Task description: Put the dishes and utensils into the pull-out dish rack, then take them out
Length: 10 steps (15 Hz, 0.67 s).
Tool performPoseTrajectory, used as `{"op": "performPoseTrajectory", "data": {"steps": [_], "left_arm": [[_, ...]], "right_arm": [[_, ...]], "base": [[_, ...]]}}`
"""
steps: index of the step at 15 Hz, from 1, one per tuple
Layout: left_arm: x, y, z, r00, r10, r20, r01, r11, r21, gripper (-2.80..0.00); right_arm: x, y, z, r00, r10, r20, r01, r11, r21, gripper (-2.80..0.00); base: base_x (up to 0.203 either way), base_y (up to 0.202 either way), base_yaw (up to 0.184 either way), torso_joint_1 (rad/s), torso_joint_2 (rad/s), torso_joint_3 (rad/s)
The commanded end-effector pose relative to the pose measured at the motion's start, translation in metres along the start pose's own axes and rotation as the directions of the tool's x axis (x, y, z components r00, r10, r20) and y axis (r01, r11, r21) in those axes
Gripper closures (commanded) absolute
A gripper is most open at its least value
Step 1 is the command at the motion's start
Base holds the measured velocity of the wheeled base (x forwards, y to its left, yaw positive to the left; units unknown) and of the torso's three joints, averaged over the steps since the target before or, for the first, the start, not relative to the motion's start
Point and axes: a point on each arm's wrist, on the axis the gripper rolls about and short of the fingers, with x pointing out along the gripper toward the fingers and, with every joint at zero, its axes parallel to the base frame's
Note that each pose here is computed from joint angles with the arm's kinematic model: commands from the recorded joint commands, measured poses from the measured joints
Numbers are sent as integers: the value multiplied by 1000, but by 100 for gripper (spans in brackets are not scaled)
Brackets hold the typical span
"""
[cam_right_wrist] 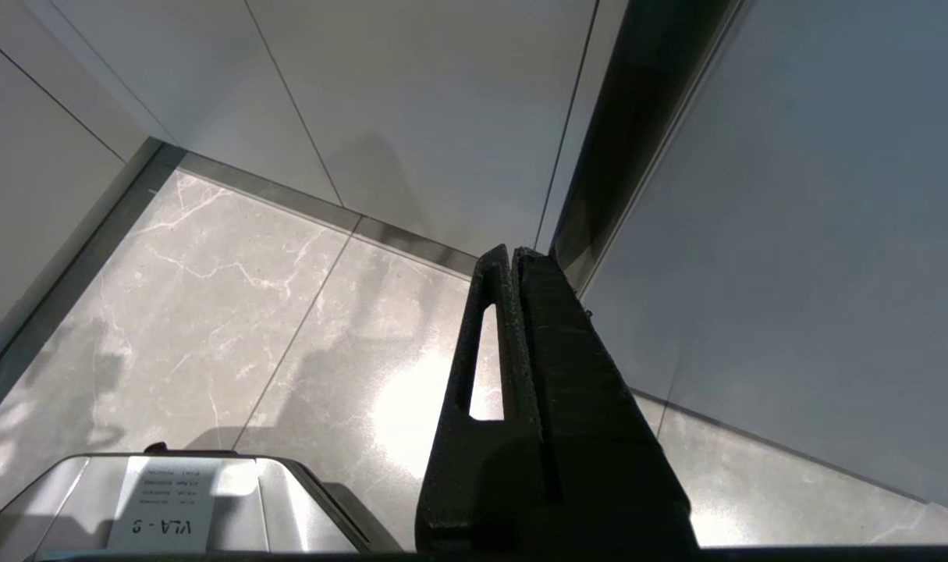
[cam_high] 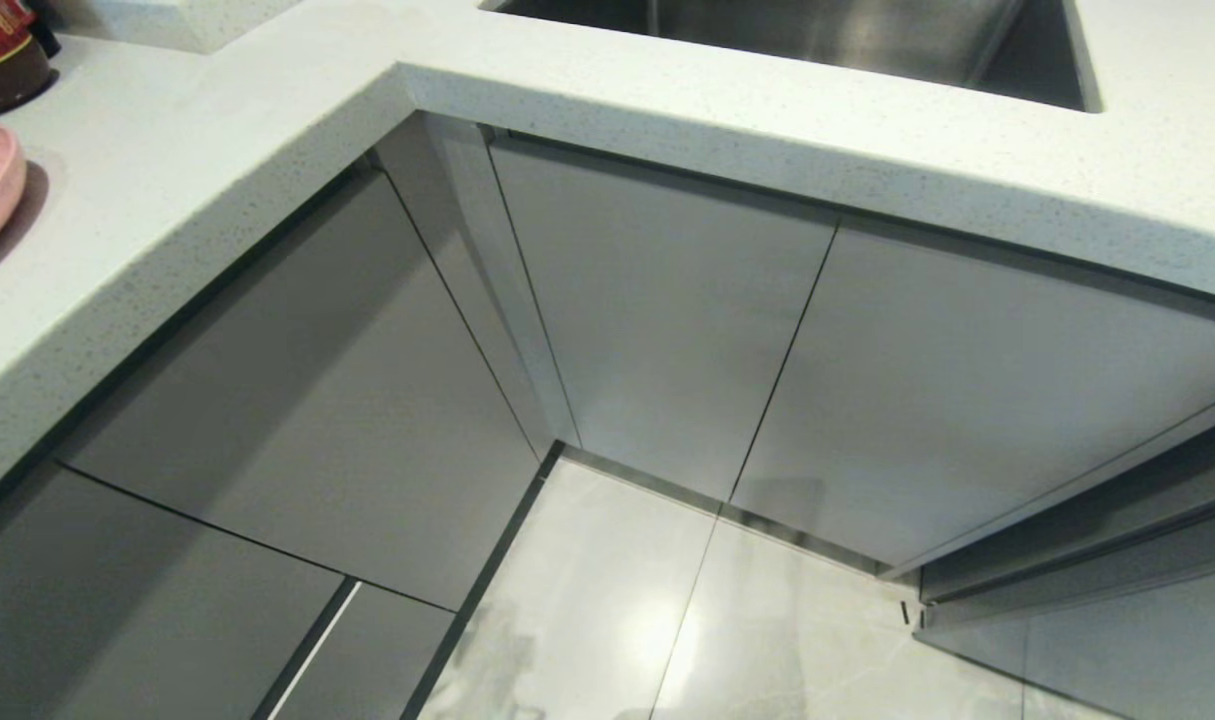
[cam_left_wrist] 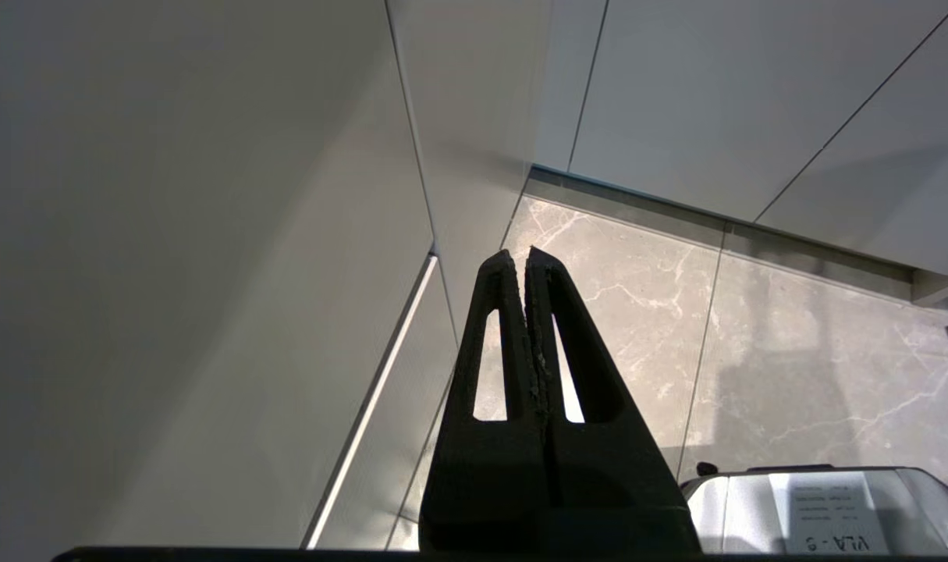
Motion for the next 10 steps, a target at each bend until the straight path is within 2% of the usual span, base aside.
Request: {"op": "performPoseTrajectory", "data": {"steps": [1, 5, 7, 10], "left_arm": [[0, 0, 0, 1000, 2, -4, -2, 1000, 0, 0], [0, 0, -1, 1000, 2, -4, -2, 1000, -5, 0], [0, 0, 0, 1000, 1, -4, -1, 999, -34, 0], [0, 0, 0, 1000, -1, -1, 1, 1000, -29, 0]], "right_arm": [[0, 0, 0, 1000, 0, 0, 0, 1000, 0, 0], [0, 0, 0, 1000, -1, 0, 1, 1000, 0, 0], [0, 0, 0, 1000, 0, 0, 0, 1000, 0, 0], [0, 0, 0, 1000, 0, 0, 0, 1000, 0, 0]], "base": [[0, 0, 0, 0, 0, 0], [0, 0, 0, 0, 0, 0], [0, 0, 0, 0, 0, 0], [0, 0, 0, -1, 4, 129]]}}
